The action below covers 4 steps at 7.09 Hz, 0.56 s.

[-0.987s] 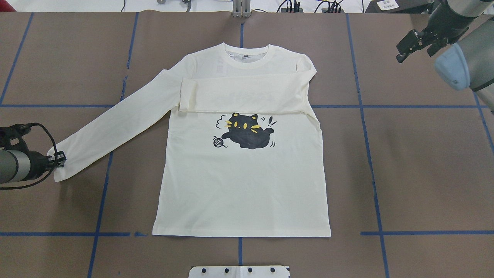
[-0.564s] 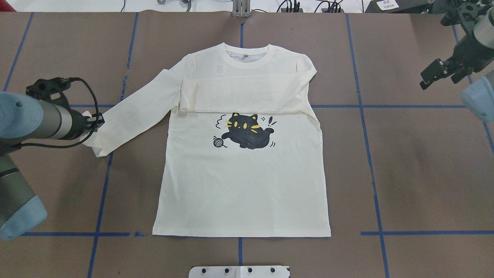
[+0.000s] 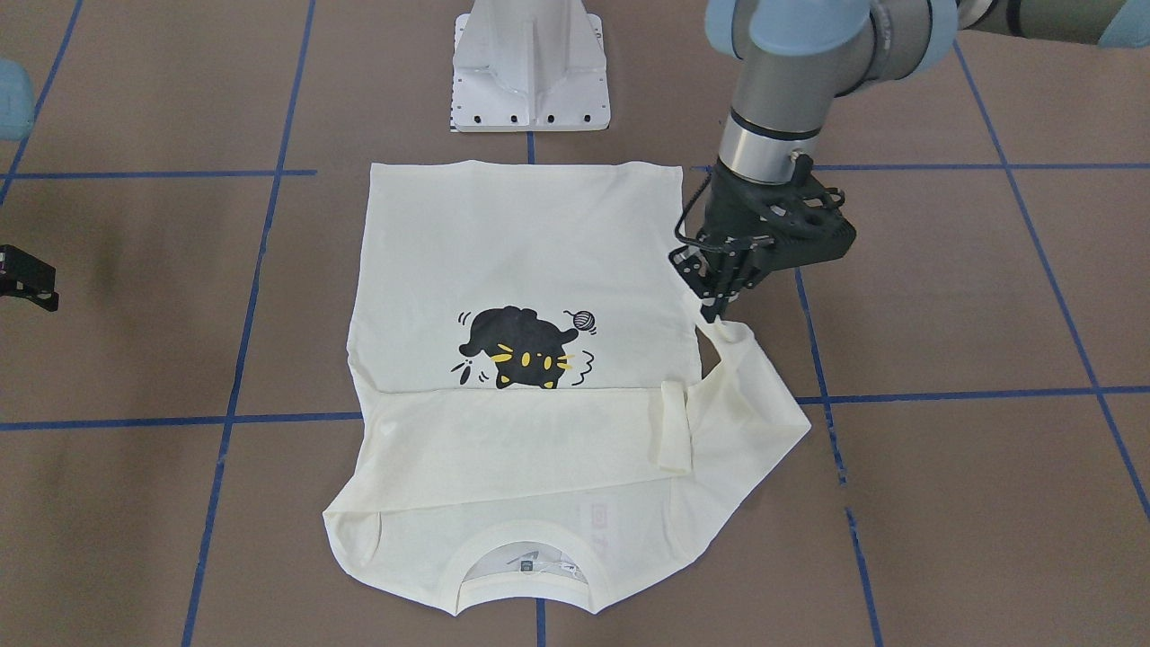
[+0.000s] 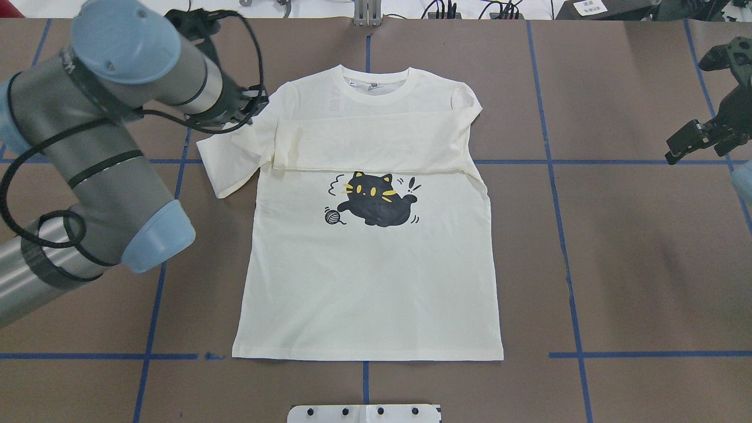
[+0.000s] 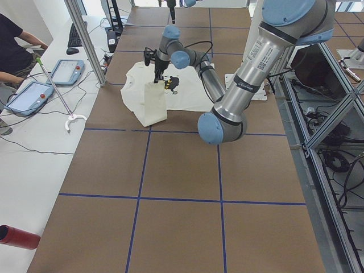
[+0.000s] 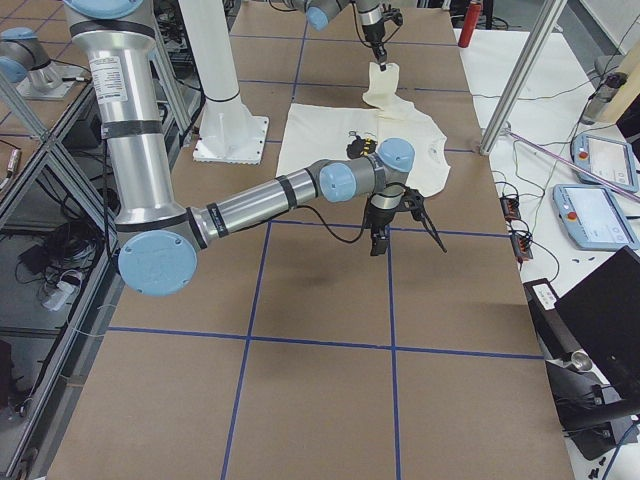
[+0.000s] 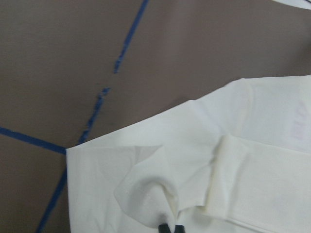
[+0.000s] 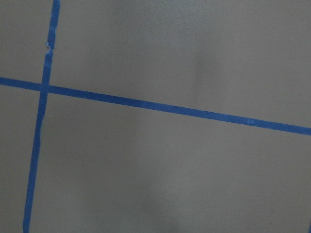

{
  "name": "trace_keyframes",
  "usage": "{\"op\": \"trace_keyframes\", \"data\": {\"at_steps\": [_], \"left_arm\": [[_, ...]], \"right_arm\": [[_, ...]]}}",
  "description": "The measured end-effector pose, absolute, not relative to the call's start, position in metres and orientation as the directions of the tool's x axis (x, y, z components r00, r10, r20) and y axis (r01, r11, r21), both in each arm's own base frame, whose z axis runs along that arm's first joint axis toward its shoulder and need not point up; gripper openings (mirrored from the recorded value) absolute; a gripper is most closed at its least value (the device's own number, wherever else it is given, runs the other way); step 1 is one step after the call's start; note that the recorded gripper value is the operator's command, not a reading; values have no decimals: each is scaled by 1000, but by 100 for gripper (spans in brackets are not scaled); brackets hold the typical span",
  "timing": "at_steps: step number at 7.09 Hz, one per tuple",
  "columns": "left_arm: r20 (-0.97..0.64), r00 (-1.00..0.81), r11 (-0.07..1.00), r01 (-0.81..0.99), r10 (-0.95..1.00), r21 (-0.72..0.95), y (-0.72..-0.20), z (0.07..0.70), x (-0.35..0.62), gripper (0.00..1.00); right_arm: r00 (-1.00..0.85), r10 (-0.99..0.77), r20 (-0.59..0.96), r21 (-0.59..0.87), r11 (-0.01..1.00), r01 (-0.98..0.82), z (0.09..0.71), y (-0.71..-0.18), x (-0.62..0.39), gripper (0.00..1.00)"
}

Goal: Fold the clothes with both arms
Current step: 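Fold the held sleeve across the chest toward the right gripper side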

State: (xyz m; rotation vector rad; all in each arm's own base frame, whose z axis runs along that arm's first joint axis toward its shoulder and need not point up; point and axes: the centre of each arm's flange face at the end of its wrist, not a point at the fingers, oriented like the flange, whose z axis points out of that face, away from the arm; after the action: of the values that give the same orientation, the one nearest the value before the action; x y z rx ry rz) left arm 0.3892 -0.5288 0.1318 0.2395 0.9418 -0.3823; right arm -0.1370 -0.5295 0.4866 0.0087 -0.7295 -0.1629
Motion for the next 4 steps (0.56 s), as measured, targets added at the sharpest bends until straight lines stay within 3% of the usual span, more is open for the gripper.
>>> {"op": "trace_keyframes", "data": {"at_steps": [2, 4], "left_arm": [[-852, 472, 912, 410, -225, -14, -562, 15, 434, 0], [-856, 433, 905, 417, -281, -86, -586, -14, 491, 0]], "right_arm": [[733, -148, 664, 63, 988, 143, 486, -529, -137, 100], [732, -149, 665, 65, 988, 141, 484, -531, -138, 100]]}}
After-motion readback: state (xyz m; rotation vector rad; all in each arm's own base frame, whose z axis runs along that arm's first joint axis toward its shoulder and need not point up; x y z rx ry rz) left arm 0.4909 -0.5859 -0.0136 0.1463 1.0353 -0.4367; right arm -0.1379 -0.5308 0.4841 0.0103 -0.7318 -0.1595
